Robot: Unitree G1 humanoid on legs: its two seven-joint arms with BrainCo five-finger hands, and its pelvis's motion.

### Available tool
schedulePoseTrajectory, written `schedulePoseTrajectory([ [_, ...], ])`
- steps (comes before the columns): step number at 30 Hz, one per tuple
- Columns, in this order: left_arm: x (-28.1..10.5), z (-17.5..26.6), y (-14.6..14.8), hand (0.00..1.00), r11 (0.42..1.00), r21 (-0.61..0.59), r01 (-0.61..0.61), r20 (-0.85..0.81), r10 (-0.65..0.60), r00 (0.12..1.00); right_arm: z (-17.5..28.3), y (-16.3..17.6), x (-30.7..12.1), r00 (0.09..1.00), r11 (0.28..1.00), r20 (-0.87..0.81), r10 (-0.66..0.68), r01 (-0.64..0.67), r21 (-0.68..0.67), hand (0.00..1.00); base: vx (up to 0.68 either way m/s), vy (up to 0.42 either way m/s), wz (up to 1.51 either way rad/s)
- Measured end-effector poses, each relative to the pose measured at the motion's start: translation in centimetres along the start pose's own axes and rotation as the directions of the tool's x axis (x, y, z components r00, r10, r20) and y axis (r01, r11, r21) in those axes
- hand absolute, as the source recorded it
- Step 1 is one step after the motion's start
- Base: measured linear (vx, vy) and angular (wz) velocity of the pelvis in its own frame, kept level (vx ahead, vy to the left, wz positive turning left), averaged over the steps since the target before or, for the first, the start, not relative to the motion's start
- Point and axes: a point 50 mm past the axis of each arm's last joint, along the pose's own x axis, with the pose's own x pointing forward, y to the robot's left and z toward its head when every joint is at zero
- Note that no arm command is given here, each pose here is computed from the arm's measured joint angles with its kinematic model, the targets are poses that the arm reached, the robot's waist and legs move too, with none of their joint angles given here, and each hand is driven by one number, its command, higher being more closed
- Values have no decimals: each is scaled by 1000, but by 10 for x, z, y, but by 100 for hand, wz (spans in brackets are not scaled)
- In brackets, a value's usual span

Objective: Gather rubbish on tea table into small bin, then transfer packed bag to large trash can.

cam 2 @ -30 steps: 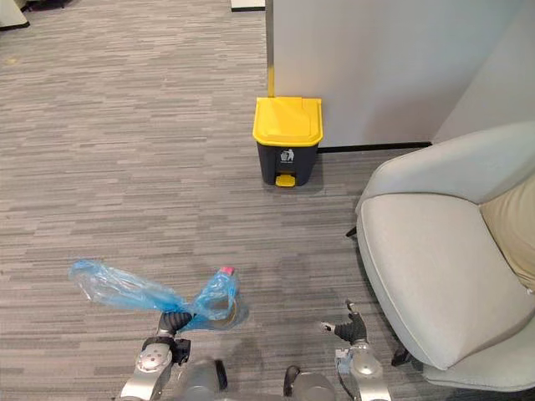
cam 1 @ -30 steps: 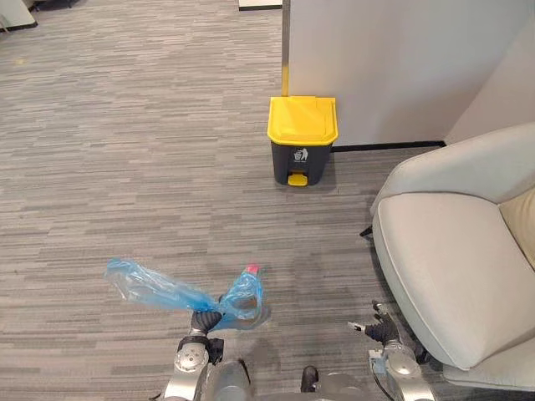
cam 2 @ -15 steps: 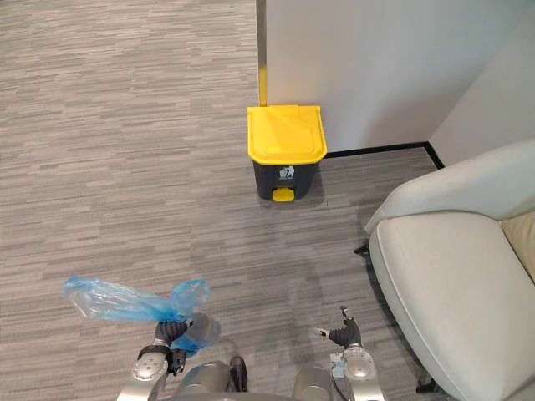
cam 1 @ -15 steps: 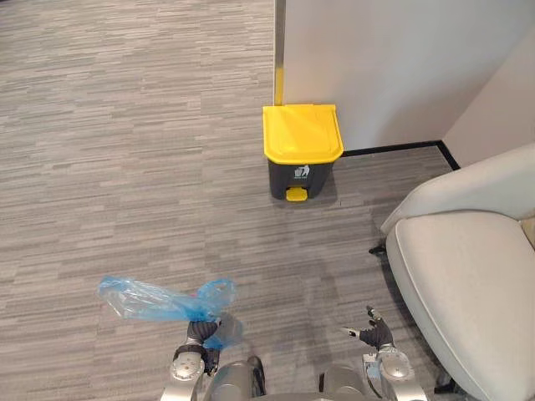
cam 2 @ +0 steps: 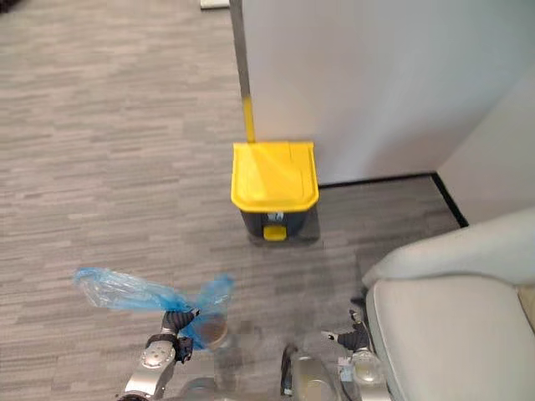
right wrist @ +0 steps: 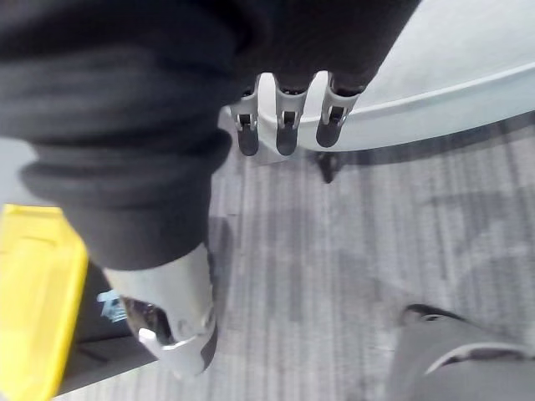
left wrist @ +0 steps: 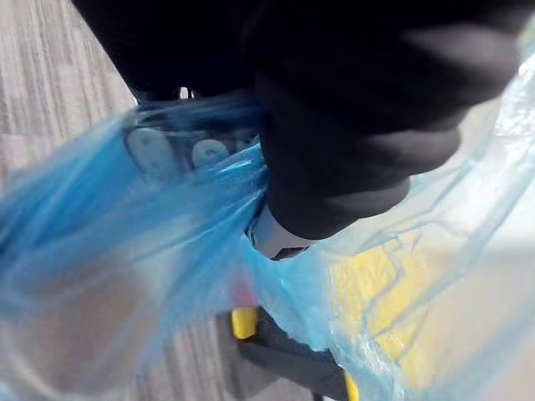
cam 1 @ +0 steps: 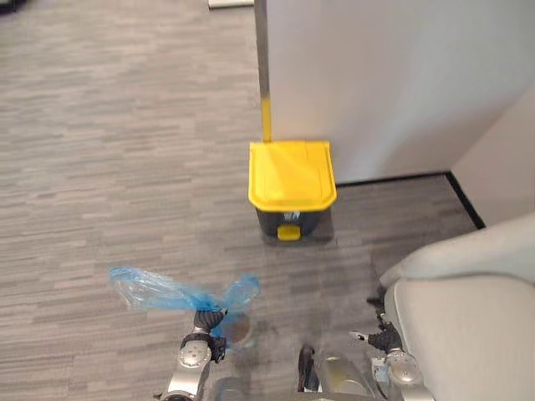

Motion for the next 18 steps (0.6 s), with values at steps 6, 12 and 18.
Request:
schedulePoseTrajectory([
  [6, -4, 0, -3, 100, 1000, -16, 18, 6, -18, 1000, 10, 5, 2, 1000, 998, 29, -7, 6, 55, 0, 278, 117, -18],
  [12, -1, -7, 3, 100, 1000, 10, 12, -27, -12, 1000, 2, 6, 5, 1000, 998, -23, -6, 7, 57, 0, 265, 201, -12],
  [18, -9, -27, 12, 100, 998, 58, 10, -101, -4, 995, -3, 9, 2, 999, 999, -35, 5, -3, 52, 0, 251, 113, -15],
])
